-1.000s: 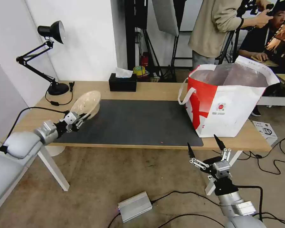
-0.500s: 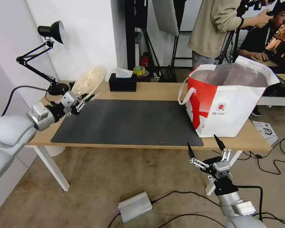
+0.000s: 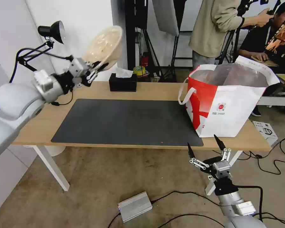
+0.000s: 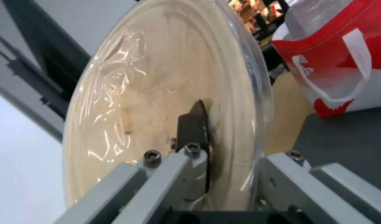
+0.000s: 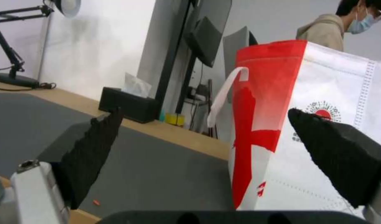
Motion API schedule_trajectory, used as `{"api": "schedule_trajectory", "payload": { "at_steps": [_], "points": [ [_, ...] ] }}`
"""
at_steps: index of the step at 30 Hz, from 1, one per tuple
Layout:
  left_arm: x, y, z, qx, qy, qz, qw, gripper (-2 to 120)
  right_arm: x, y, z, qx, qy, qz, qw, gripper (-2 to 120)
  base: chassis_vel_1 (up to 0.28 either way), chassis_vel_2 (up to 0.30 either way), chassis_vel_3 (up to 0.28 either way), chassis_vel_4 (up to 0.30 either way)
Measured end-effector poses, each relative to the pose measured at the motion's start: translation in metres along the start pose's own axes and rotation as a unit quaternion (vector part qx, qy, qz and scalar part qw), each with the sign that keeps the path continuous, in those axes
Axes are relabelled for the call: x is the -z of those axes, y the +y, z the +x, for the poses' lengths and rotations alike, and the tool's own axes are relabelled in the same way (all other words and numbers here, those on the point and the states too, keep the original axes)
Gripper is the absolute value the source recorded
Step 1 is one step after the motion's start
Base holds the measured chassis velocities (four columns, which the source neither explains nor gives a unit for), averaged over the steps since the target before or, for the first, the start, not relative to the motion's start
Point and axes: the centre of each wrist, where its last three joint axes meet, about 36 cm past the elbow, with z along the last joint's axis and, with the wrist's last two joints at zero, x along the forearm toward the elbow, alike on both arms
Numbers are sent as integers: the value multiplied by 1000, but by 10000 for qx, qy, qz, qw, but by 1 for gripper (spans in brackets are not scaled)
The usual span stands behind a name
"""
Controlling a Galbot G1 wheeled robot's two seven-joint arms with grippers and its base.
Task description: Pick up the trash from the table and place it into the takeout bag.
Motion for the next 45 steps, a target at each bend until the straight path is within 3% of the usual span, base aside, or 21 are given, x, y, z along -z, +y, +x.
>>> {"api": "schedule_trajectory", "payload": {
  "at_steps": [6,10,18,20,22,33,45],
  "points": [
    [5,4,-31,-89,-141,-43,9999,2,0,0,0,0,-1,0,10000,100,0,0,0,0],
    [15,12,-70,-165,-326,-111,9993,2,0,0,0,-1,0,0,10000,100,0,0,0,0],
    [23,11,-117,-339,-471,-131,9982,2,0,0,0,-1,0,0,10000,100,0,0,0,0],
    [28,7,-144,-436,-543,-128,9975,2,0,0,0,-1,-1,0,10000,100,0,0,0,0],
    [28,7,-147,-447,-551,-130,9974,2,0,0,0,-1,0,0,10000,100,0,0,0,0],
    [41,-18,-231,-752,-717,-120,9945,2,0,0,0,0,-1,0,10000,100,0,0,0,0],
    [42,-37,-293,-915,-706,-238,9930,2,0,0,0,0,-1,0,10000,100,0,0,0,0]
  ]
}}
